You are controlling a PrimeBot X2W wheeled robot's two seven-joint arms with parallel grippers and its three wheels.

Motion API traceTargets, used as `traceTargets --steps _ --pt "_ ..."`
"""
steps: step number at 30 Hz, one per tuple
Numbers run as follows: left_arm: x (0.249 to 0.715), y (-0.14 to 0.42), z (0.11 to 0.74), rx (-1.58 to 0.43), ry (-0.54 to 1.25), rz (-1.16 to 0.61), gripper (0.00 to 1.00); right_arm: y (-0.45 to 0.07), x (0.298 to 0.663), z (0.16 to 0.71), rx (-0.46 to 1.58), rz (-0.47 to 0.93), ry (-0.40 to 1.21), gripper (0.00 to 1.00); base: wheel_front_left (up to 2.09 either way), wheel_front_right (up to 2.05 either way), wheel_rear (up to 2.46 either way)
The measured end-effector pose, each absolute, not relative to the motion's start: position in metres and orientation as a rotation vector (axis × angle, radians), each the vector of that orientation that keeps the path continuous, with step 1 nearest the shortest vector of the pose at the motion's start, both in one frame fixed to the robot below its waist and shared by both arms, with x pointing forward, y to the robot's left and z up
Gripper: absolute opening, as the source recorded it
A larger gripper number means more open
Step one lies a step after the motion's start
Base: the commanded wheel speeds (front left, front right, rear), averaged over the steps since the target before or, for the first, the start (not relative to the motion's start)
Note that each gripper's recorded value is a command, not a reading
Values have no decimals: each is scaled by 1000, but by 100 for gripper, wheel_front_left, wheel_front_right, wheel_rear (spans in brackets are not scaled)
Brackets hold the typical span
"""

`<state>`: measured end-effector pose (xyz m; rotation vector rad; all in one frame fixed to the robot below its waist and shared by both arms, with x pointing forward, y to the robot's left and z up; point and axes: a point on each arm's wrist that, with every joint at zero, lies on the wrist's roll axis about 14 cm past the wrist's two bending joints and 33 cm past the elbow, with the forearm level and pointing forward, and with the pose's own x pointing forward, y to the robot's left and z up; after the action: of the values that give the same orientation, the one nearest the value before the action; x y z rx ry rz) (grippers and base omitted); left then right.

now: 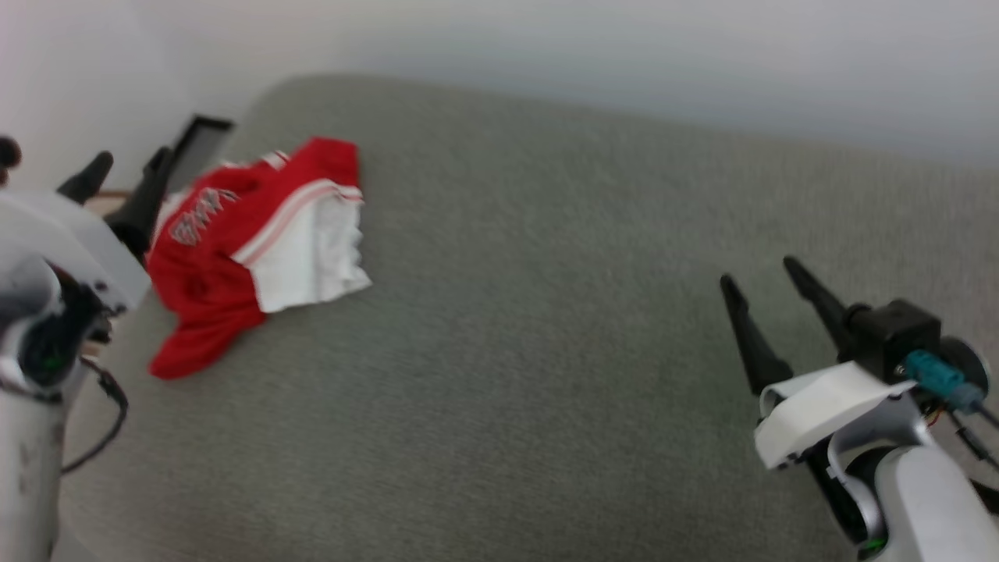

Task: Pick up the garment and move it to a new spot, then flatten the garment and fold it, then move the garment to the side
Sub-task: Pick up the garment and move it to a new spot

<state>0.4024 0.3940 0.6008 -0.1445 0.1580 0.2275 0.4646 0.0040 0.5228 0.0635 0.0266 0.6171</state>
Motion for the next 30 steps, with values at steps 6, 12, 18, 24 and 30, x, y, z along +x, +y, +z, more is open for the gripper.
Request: traceTargets --steps 6,12,18,24,30 --pt "447 392 539 -212 419 220 100 -18 487 496 66 565 78 100 0 0 0" --pt "467 390 469 -254 709 236 100 -39 499 470 70 514 135 100 0 0 0" --pt "477 382 409 -267 929 288 100 -57 506 451 64 474 175 100 0 0 0" --pt "487 378 373 -278 1026 315 100 -74 511 434 58 432 212 100 0 0 0" --pt "494 376 358 -300 1051 323 47 -84 511 424 53 408 240 100 0 0 0"
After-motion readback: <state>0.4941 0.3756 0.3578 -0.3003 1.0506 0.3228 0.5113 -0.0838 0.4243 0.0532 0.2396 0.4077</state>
